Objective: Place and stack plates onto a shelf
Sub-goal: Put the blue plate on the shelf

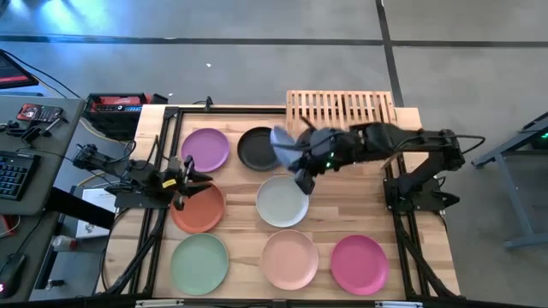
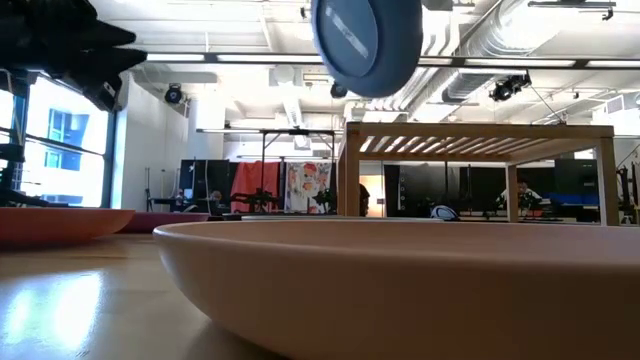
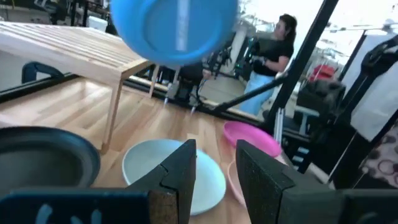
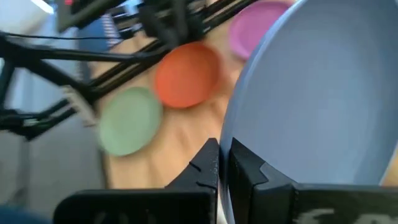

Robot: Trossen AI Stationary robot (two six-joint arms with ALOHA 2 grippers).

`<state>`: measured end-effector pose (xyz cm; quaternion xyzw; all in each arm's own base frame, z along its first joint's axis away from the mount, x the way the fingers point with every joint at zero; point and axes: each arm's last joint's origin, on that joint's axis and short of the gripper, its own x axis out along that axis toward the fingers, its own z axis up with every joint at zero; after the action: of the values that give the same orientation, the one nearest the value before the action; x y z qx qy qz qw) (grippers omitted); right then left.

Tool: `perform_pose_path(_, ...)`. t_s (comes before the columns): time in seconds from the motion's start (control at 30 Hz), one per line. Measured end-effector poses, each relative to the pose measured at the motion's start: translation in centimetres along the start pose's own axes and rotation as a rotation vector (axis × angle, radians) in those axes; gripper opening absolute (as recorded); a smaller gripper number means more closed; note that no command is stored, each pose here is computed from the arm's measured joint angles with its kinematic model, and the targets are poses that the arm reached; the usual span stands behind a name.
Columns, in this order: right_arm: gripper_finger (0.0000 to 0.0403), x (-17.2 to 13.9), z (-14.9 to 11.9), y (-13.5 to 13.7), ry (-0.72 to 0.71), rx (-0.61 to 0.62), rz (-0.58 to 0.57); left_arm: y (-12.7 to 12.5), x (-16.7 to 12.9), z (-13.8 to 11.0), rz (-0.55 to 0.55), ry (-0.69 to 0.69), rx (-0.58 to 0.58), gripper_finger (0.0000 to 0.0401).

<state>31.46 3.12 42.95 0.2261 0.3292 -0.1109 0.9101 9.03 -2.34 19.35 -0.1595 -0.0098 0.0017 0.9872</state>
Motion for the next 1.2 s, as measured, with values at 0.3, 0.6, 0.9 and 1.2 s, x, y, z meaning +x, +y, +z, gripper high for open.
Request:
perform_pose_path(0.3,0.0000,-2.1,1.8,-4.1,0.009,-0.278,-0.321,-0.2,-0.1,1.1,0.004,-0.116,-0.200,0.0102)
perform_pose_path(0.6,0.0000,0.3,2.0,-7.7,0.262,-0.616,-0.551,0.0,-0.1,1.5,0.078,-0.192,-0.328,0.0102)
perform_pose_path(0.9,0.0000,5.5,1.2,-8.5,0.486,-0.757,-0.566,0.2,-0.2,1.6,0.133,-0.224,-0.334,0.0102)
perform_pose_path(1.2,0.0000,9.2,0.2,-9.3,0.599,-0.658,-0.624,0.2,-0.2,1.6,0.134,-0.223,-0.333,0.0102)
